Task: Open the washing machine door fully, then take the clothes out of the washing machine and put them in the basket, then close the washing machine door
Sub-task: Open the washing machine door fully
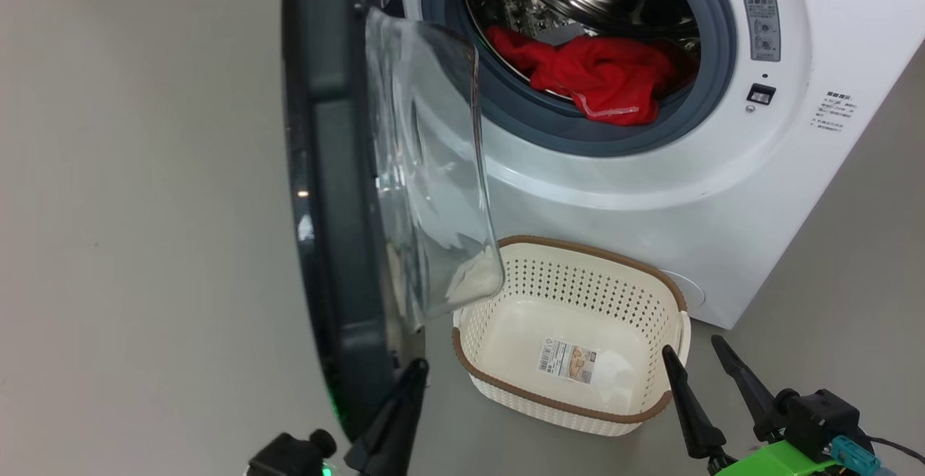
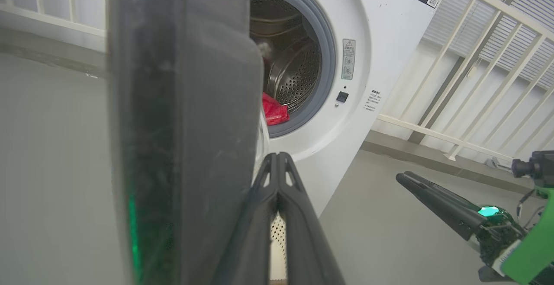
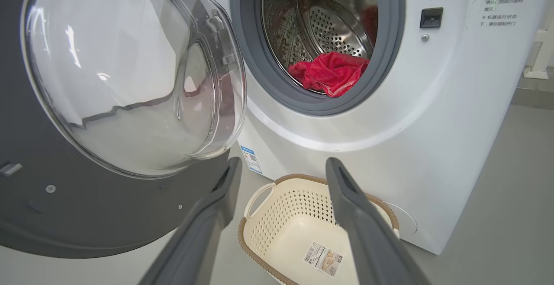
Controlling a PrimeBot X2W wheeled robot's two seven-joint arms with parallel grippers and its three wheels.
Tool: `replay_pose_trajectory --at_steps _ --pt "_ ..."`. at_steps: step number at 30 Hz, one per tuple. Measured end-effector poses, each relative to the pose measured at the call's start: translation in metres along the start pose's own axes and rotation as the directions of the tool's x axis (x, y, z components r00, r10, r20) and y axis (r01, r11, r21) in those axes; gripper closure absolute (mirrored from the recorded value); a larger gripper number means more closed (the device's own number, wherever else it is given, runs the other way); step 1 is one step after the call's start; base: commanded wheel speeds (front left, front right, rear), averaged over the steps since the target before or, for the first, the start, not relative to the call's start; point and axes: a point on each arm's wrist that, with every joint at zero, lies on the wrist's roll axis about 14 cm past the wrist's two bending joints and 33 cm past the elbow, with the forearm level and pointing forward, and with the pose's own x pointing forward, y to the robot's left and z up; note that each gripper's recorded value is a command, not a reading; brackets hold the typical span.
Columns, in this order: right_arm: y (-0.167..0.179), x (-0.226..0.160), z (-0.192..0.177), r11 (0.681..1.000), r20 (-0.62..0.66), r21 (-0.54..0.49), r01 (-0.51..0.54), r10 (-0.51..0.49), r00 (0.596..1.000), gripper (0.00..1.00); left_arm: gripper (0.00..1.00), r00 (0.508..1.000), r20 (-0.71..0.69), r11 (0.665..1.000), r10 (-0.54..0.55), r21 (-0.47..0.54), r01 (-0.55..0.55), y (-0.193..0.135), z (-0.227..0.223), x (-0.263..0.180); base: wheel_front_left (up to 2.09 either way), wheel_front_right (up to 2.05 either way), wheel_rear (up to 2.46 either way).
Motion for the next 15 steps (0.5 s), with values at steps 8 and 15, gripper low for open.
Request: replay_pose_trajectory --at_steps 8,15 --pt "0.0 0.003 -0.005 1.0 -0.012 0.009 -0.004 0.005 1.0 0.0 1.0 0.984 0.043 0.985 0.17 0.026 -0.171 0.047 0.015 -0.003 0.0 0.0 0.0" --pt "-0.003 0.005 -0.01 1.0 -0.025 0.015 -0.002 0.002 1.0 0.0 1.0 0.937 0.106 0.937 0.332 0.081 -0.341 0.105 0.037 -0.015 0.0 0.0 0.0"
